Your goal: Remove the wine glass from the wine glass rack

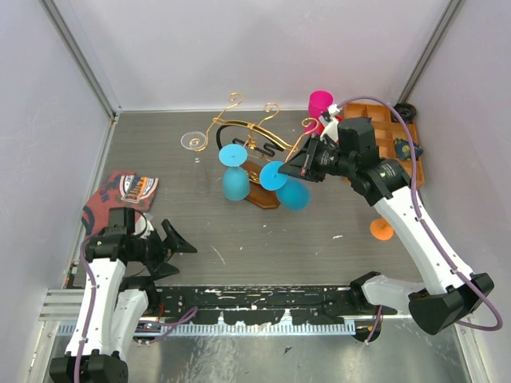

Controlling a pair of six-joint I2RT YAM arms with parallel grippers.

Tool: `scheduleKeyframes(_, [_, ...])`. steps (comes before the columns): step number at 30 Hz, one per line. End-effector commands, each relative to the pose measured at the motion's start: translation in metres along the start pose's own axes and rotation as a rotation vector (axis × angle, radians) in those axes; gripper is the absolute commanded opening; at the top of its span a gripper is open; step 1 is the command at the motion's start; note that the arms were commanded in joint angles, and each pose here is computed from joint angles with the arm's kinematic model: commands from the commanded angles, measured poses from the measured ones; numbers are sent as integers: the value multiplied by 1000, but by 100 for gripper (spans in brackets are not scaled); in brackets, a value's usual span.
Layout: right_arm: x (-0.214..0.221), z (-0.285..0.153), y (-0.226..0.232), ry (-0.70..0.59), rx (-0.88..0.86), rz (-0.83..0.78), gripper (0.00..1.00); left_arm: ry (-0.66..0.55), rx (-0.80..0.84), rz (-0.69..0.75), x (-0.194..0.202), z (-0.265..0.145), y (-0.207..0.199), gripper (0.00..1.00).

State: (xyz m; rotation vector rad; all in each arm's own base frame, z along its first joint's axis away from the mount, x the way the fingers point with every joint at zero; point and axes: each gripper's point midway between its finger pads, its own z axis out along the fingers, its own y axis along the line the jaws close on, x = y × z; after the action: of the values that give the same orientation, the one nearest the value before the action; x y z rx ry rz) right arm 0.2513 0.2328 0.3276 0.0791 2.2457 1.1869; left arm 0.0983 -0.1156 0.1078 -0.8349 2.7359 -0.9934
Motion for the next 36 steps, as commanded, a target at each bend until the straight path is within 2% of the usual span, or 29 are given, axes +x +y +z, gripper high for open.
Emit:
scheduleKeyframes(1, [4,-15,8,-12,-15,-21,1,-4,-5,-4,2,-3,0,98])
scheduleKeyframes(16, [-22,-25,2,-167,52,-1,1,-222,-29,24,-32,-3,4,98])
scheduleKeyframes(27, [-47,3,1,-202,15,30,1,-197,-5,17,-28,3,5,98])
scheduleKeyframes(36, [-47,36,25,-113,-80,16,1,-172,-9,17,-24,6,9,98])
